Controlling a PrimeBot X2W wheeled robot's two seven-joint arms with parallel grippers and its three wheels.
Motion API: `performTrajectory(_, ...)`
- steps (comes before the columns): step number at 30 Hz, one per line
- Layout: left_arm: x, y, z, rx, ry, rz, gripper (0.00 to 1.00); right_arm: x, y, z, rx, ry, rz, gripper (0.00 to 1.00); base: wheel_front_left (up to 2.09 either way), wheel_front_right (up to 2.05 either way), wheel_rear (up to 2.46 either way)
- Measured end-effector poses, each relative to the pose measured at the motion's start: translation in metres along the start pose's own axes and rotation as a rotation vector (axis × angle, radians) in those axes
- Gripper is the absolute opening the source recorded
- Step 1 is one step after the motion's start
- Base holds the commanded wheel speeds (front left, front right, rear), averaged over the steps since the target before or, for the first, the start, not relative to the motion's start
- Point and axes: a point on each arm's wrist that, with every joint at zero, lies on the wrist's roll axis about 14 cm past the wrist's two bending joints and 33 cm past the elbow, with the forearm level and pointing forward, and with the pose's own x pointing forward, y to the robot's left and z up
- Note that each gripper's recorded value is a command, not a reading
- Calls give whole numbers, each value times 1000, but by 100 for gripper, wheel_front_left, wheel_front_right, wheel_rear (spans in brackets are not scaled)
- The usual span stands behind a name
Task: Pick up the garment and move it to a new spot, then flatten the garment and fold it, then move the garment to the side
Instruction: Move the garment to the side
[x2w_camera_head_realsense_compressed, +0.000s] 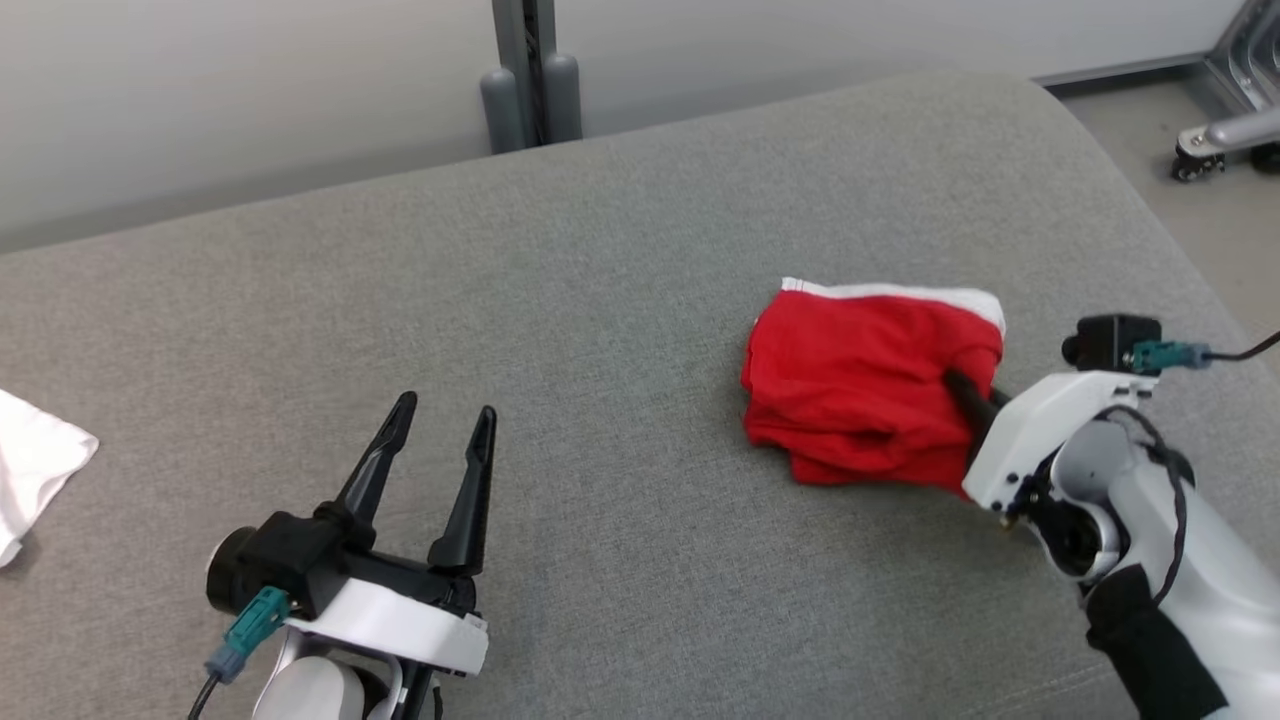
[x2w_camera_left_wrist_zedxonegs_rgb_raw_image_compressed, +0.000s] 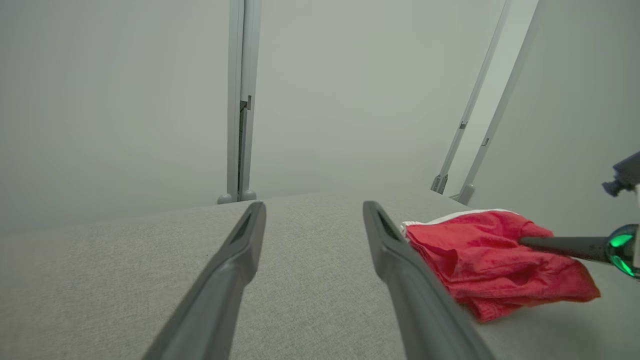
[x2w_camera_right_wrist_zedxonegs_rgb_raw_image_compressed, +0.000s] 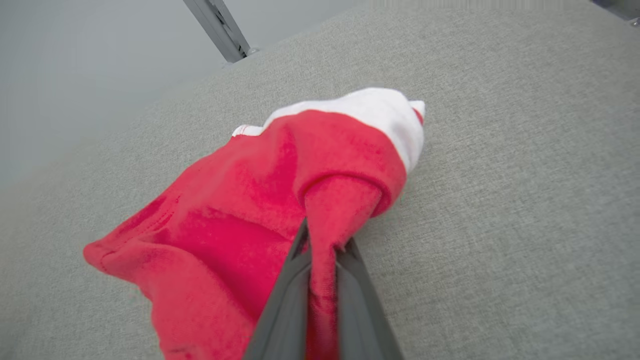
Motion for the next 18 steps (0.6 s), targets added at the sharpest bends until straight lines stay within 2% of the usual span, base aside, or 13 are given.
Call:
performTrajectory(4,7,-5,-15,-6,36,-36,100,8,-3,18,-63,-16,10,0,0,0,0)
performTrajectory(7,11,-6,-25,-11,60,-53,100,13,-19,34,-154,-15,-15,0,0,0,0)
performTrajectory(10,13,0,-32,-9,78,-51,100,20,-33,55,-224,-28,-39,0,0,0,0)
performTrajectory(18,18,21,-50,0,123,-34,100,47,-60,72,-445,54,-93,0,0,0,0)
